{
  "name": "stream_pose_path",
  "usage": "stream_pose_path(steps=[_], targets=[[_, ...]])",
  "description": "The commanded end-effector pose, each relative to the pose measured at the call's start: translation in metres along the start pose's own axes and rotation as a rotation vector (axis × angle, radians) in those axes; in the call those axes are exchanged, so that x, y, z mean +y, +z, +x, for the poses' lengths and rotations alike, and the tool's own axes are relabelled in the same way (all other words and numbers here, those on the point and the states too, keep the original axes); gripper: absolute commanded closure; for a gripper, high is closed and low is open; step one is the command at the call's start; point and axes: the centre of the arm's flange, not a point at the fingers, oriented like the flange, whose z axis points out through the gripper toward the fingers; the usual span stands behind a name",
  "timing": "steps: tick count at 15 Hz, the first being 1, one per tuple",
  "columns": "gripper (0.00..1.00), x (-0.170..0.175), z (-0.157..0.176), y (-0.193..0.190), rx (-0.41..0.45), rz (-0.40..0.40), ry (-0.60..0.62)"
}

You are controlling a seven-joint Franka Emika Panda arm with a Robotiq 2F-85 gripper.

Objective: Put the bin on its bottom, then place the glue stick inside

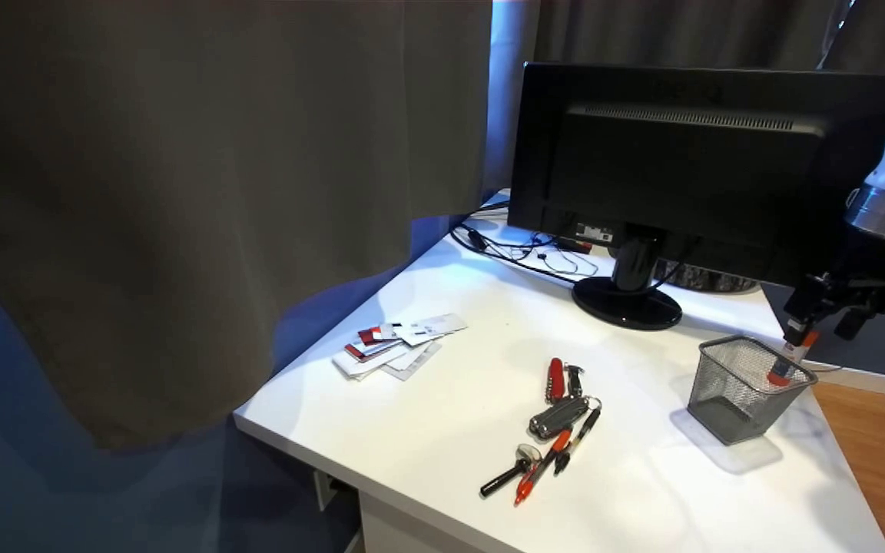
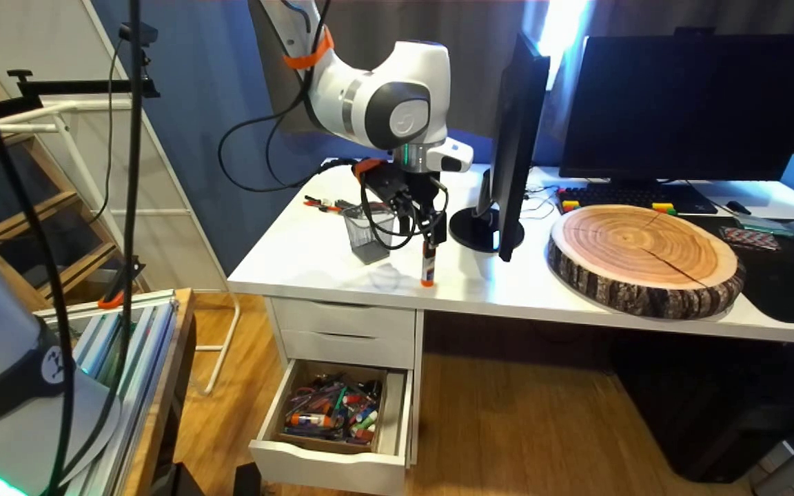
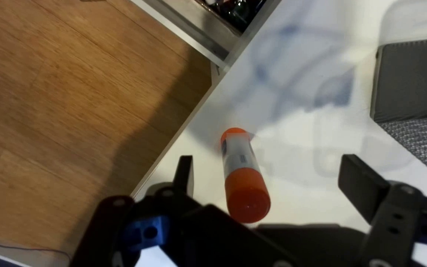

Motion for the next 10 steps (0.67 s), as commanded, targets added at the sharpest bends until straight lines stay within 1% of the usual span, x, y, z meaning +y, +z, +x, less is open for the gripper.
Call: stream_pose_path(steps=[1, 2, 3, 4, 5, 10], targets=[[0.03, -0.0002, 0.0129, 0.0062, 0.049, -0.007, -0.019], [0.13, 0.0003, 0.0146, 0.0069, 0.056, -0.009, -0.02], [0.27, 0.0009, 0.0155, 0.0077, 0.063, -0.01, -0.019], [0.31, 0.0018, 0.0162, 0.0084, 0.071, -0.013, -0.018], [0.4, 0.0032, 0.0168, 0.0084, 0.081, -0.015, -0.017], [0.75, 0.0078, 0.016, 0.012, 0.089, -0.023, -0.014]])
